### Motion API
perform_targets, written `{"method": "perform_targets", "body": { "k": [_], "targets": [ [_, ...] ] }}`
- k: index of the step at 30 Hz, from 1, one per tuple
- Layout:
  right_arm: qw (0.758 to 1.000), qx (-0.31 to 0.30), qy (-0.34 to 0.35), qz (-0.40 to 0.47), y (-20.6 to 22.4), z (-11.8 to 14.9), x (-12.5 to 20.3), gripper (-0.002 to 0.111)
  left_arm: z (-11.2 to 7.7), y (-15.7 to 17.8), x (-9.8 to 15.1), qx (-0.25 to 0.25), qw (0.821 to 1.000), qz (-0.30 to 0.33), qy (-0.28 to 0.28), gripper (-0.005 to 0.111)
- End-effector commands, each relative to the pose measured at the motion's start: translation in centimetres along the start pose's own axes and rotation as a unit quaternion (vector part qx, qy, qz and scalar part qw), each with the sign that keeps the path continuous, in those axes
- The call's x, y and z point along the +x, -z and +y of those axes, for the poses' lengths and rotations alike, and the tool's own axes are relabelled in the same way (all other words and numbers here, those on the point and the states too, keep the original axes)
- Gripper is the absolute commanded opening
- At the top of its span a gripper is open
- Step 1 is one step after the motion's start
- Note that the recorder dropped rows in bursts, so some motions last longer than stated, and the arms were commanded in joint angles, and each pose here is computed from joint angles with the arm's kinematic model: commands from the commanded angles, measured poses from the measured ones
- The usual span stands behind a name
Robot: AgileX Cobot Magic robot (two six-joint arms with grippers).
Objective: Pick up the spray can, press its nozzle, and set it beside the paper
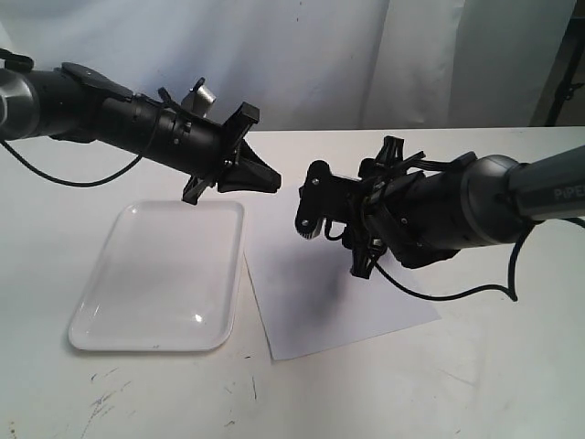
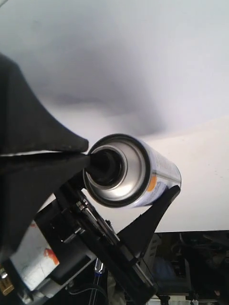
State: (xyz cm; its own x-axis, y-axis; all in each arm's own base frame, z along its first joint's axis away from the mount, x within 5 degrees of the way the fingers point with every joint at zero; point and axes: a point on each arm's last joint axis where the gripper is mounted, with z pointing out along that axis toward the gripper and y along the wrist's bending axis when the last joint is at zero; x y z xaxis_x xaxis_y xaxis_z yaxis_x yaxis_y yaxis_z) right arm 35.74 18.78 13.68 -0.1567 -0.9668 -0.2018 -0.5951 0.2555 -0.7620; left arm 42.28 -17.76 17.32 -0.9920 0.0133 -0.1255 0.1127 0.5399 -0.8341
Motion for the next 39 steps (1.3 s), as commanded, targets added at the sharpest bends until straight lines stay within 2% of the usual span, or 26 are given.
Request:
{"method": "perform_targets", "body": {
  "k": [1,18,28,31,39],
  "targets": [
    [1.0,0.017,0.003,-0.007,0.3,-0.7,-0.5,0.0,-0.4,-0.3,0.0,-0.006,1.0,-0.004,-0.001,0.0],
    [1.0,0.017,0.003,-0.007,0.3,-0.7,-0.5,0.0,-1.0,-1.5,0.4,-0.016,1.0,0.001,-0.01,0.0],
    [1.0,0.017,0.003,-0.007,0.3,-0.7,-0.5,0.0,1.1,-2.9,0.6,-0.021,0.999,0.017,0.021,0.0],
    [1.0,0.017,0.003,-0.007,0.3,-0.7,-0.5,0.0,1.1,-2.9,0.5,-0.02,0.999,0.015,0.022,0.0],
    [1.0,0.017,0.005,-0.007,0.3,-0.7,-0.5,0.0,-0.9,-2.2,-0.6,-0.003,1.0,0.017,-0.015,0.0]
  ]
}}
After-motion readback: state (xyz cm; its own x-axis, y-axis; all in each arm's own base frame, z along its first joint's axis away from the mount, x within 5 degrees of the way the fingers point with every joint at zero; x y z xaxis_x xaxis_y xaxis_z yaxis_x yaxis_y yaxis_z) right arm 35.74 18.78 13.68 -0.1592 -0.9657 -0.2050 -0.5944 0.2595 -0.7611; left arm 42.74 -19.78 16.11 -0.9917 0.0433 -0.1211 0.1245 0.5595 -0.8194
